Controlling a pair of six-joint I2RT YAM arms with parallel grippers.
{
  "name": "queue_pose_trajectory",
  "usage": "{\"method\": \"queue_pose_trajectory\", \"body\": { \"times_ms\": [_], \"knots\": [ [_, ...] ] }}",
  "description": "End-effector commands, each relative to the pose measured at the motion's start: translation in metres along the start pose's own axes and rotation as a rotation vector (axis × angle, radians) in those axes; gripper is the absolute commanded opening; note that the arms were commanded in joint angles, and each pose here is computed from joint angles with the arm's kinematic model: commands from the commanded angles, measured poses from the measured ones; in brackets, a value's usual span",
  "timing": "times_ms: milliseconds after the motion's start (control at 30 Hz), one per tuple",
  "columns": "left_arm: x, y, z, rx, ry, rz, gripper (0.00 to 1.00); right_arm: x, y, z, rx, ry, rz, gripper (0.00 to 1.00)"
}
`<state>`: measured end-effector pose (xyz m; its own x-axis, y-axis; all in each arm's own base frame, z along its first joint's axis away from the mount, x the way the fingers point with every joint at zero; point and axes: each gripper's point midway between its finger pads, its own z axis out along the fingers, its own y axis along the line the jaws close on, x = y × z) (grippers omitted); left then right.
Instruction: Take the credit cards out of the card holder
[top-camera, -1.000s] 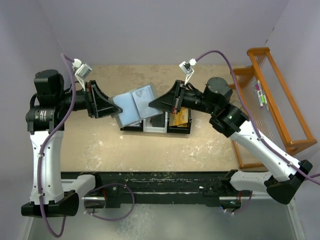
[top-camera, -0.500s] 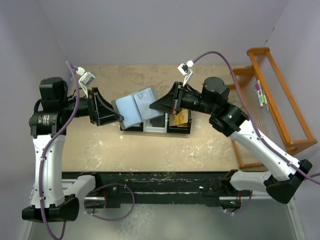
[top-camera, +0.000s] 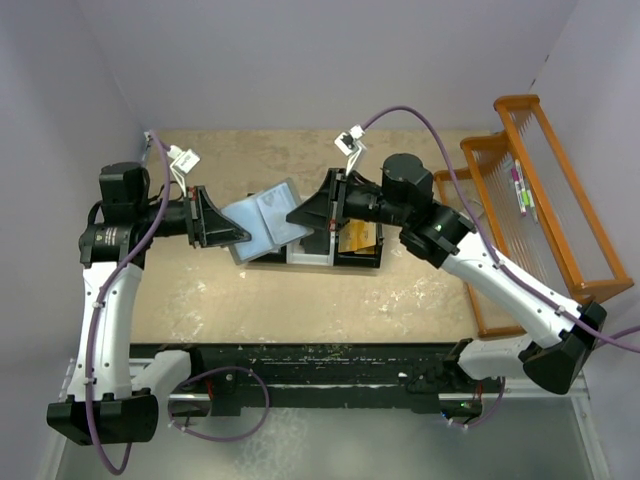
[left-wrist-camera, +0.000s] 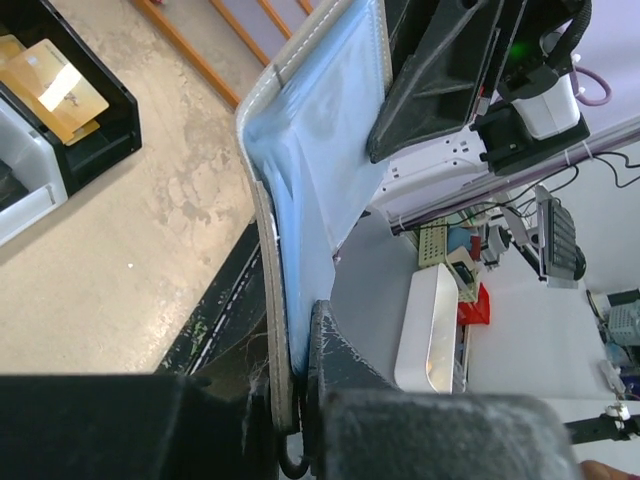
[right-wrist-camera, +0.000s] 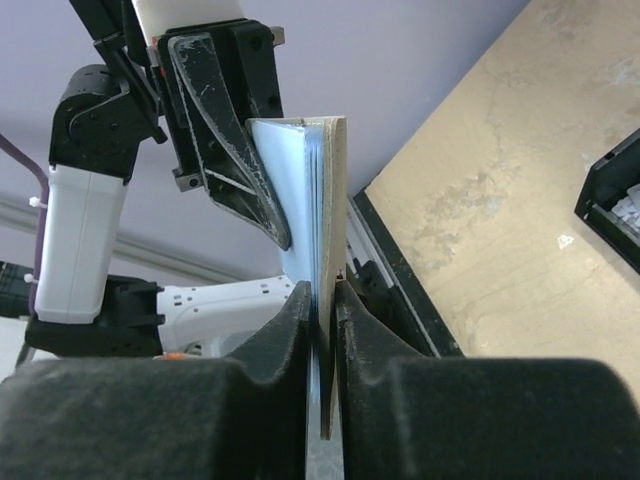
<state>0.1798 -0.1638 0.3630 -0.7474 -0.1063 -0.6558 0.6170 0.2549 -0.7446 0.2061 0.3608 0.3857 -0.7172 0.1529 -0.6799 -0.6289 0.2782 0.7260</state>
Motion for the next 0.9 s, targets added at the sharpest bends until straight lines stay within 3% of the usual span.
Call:
{"method": "queue_pose_trajectory", "body": {
  "times_ms": [0, 167, 267, 667, 867],
  "knots": [
    [-0.003, 0.000, 0.000, -0.001, -0.011, 0.052, 0.03, -0.006, 0.035, -0.011, -0.140, -0.009, -0.067, 0.20],
    [-0.002, -0.003, 0.000, 0.006, -0.008, 0.050, 0.00, -0.002, 0.060, -0.023, -0.279, -0.008, -0.052, 0.32],
    [-0.002, -0.005, -0.001, 0.012, -0.008, 0.049, 0.00, -0.003, 0.061, -0.027, -0.287, -0.010, -0.056, 0.35],
    [-0.004, -0.025, -0.004, 0.055, -0.005, 0.071, 0.00, -0.009, 0.029, -0.023, -0.132, -0.038, -0.041, 0.32],
    [-0.006, -0.031, -0.005, 0.075, -0.003, 0.072, 0.00, -0.013, 0.030, -0.024, -0.128, -0.056, -0.047, 0.20]
  ]
}}
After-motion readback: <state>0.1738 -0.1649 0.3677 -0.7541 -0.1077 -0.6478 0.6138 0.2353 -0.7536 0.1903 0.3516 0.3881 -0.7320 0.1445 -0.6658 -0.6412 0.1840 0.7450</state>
